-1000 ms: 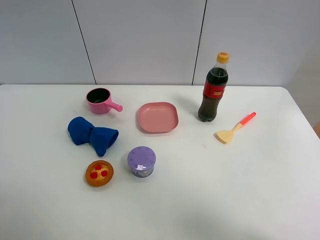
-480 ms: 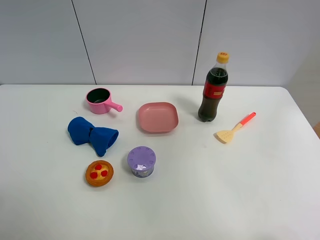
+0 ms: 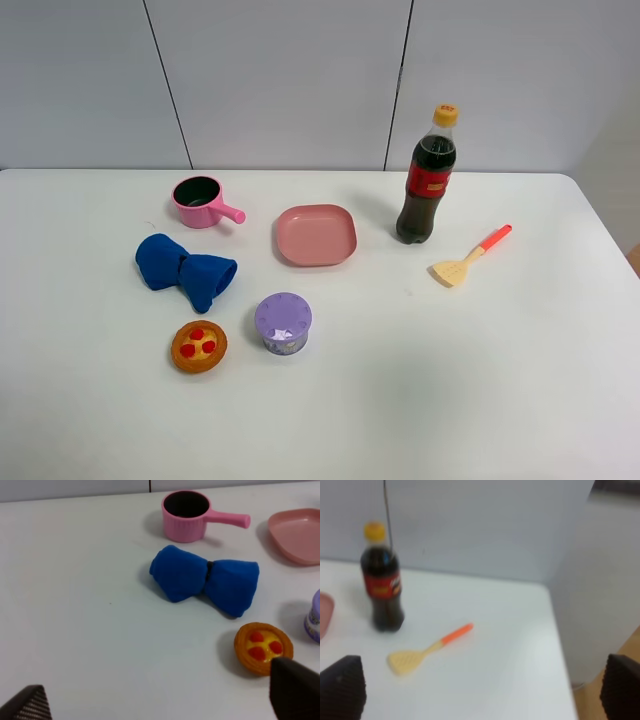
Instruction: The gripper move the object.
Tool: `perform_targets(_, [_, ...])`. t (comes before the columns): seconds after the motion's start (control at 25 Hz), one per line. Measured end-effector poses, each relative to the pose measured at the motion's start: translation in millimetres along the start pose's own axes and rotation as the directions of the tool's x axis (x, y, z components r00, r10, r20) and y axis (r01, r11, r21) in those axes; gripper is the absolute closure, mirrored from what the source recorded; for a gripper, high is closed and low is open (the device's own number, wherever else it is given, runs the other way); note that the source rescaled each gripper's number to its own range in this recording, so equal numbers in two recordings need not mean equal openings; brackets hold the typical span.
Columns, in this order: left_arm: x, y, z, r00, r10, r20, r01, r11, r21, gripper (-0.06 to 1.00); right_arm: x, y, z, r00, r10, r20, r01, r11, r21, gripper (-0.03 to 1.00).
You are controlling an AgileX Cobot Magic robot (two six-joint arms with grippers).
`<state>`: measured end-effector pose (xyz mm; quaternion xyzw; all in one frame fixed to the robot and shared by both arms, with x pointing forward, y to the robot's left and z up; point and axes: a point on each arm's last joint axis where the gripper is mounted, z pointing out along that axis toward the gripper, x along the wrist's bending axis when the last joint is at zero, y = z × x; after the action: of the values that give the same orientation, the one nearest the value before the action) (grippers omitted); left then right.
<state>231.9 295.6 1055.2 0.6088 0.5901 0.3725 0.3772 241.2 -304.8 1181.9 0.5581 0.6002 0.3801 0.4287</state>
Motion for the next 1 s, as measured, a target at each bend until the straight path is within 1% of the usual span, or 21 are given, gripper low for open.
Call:
perform_targets(0.16, [0.0, 0.0, 0.0, 1.0, 0.0, 0.0, 0.0, 1.0, 0.0, -0.06, 4.8, -49.3, 7.3, 0.995, 0.096, -0.004, -0.095, 0.994, 0.046, -0.03])
perform_targets(0.32, [0.0, 0.0, 0.0, 1.0, 0.0, 0.0, 0.0, 1.0, 0.0, -0.06, 7.6, -85.2, 19.2, 0.994, 0.11, 0.001, -0.11, 0.99, 0.092, -0.03])
perform_targets(0.48, [0.0, 0.0, 0.0, 1.0, 0.0, 0.0, 0.0, 1.0, 0.0, -0.06, 10.0, -111.2, 27.6, 0.994, 0.105, -0.014, -0.103, 0.988, 0.115, -0.03])
perform_targets(0.64, [0.0, 0.0, 0.0, 1.0, 0.0, 0.0, 0.0, 1.0, 0.0, -0.06, 12.8, -123.9, 34.4, 0.993, 0.112, -0.027, -0.107, 0.984, 0.14, -0.03])
perform_targets(0.92, [0.0, 0.0, 0.0, 1.0, 0.0, 0.0, 0.0, 1.0, 0.0, -0.06, 17.7, -124.0, 36.3, 0.991, 0.113, -0.072, -0.103, 0.986, 0.133, -0.03])
perform_targets(1.0, [0.0, 0.0, 0.0, 1.0, 0.0, 0.0, 0.0, 1.0, 0.0, -0.06, 18.7, -124.7, 37.2, 0.989, 0.12, -0.082, -0.108, 0.985, 0.136, -0.01])
